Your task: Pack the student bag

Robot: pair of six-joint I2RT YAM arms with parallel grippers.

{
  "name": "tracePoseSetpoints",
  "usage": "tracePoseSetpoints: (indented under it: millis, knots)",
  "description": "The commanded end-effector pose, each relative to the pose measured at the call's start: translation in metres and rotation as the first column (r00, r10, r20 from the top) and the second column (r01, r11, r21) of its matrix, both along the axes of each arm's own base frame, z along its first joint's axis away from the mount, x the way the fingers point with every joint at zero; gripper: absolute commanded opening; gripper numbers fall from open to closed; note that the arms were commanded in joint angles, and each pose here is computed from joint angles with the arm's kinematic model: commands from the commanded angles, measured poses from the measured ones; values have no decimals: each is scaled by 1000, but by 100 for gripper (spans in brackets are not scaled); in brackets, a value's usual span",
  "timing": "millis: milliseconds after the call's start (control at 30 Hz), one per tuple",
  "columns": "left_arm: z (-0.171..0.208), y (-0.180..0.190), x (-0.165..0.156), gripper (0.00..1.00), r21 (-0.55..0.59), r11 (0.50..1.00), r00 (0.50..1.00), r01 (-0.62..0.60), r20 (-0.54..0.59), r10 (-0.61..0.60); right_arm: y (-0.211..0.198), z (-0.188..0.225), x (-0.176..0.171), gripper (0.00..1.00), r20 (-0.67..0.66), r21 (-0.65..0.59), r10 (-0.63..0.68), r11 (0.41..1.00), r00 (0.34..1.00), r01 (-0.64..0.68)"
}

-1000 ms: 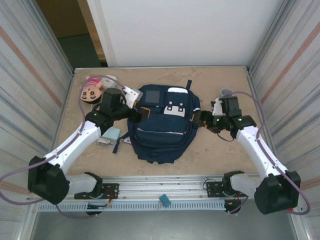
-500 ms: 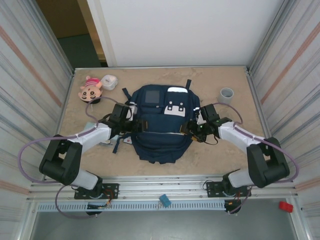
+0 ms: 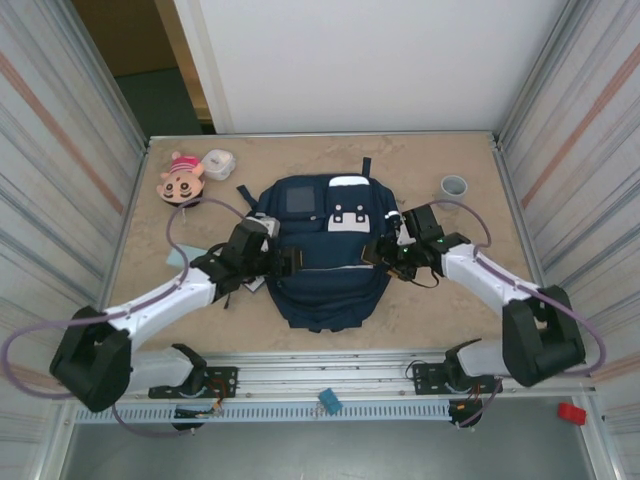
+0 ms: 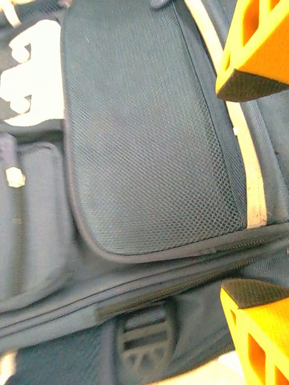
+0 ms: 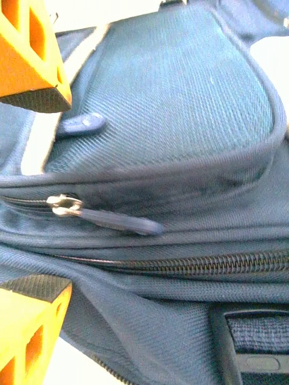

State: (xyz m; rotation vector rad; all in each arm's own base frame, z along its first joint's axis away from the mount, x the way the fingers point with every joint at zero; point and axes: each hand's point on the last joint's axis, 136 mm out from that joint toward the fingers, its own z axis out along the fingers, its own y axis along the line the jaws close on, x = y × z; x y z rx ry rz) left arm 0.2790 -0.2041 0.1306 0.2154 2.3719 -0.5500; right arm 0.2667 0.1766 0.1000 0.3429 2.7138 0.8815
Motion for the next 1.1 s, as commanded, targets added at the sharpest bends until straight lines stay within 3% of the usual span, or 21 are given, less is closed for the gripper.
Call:
tracePoseSetpoints:
  millis: [0, 133, 267, 433, 667, 833, 1067]
  knots:
    - [45, 7, 5, 79, 103, 992, 975, 77, 200, -96, -14, 28, -5, 72, 93, -31, 7, 1000, 996, -4]
    - [70, -15, -9, 77, 194, 933, 865, 304, 354, -356, -32, 56, -8, 73, 191, -35, -32, 999, 981, 39]
    - [73, -46, -32, 76, 294, 795, 696, 531, 384, -607, -43, 86, -12, 72, 309, -16, -57, 998, 949, 66]
    - [55, -84, -47, 78, 447, 598, 490, 665, 344, -801, -47, 104, -16, 72, 403, 7, -59, 998, 913, 62]
    - [25, -123, -38, 81, 500, 469, 382, 728, 272, -883, -54, 105, -24, 72, 438, 1, -66, 997, 897, 72]
    - [11, -153, -46, 83, 508, 359, 272, 783, 239, -932, -54, 103, -27, 72, 440, 10, -74, 997, 895, 77]
    - [-14, -168, -39, 83, 545, 314, 243, 778, 200, -949, -54, 97, -26, 72, 433, 22, -88, 996, 897, 87]
